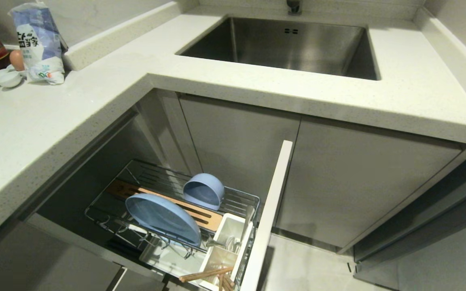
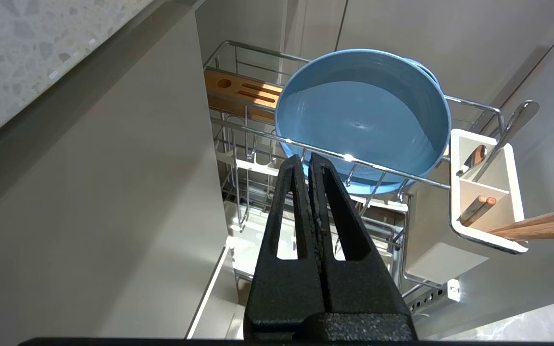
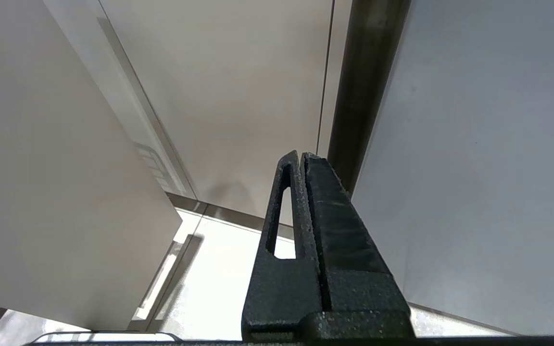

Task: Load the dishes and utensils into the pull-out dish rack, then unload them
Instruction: Take the plate out of the cupboard

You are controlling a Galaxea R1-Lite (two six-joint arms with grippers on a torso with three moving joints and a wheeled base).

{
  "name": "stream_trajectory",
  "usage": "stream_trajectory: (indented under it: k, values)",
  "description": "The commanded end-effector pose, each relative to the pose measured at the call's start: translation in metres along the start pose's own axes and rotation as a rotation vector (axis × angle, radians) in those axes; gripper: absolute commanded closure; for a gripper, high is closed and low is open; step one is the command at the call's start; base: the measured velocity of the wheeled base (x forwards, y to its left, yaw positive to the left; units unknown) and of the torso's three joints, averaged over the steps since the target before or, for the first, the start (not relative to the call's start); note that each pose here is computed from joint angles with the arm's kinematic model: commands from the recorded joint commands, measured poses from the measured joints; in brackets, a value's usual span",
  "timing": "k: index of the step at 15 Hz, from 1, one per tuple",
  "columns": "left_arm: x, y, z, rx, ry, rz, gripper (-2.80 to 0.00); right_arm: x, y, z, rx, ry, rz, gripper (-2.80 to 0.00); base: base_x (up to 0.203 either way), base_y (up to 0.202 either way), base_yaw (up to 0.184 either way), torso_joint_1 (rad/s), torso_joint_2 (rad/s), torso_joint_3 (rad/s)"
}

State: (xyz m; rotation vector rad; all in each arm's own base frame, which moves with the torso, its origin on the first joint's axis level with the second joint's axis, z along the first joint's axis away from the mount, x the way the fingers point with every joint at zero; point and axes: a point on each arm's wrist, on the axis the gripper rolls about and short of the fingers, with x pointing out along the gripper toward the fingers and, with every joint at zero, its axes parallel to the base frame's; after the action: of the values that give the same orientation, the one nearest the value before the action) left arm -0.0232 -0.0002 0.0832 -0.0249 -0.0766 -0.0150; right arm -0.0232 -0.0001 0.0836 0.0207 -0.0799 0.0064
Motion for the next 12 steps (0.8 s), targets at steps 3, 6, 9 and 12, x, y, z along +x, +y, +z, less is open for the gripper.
stream_trajectory:
  k: [3,6,9,12]
  values:
    - [0.0009,0.0001,-0.0034,-0.001,0.013,0.001,0.0,0.0015,-0.0002,-0.0073,0.0,0.025,0.0,0.0,0.0,0.0,0.0,0.0,0.0,0.0]
    - [0.0009,0.0001,-0.0037,-0.001,0.014,0.001,0.0,0.0015,-0.0002,-0.0073,0.0,0.025,0.0,0.0,0.0,0.0,0.0,0.0,0.0,0.0]
    - [0.0009,0.0001,-0.0038,-0.001,0.014,0.001,0.0,0.0015,-0.0002,-0.0073,0.001,0.025,0.0,0.0,0.0,0.0,0.0,0.0,0.0,0.0]
    - [0.0009,0.0001,-0.0034,-0.001,0.012,0.001,0.0,0.0015,-0.0002,-0.0073,0.0,0.025,0.0,0.0,0.0,0.0,0.0,0.0,0.0,0.0]
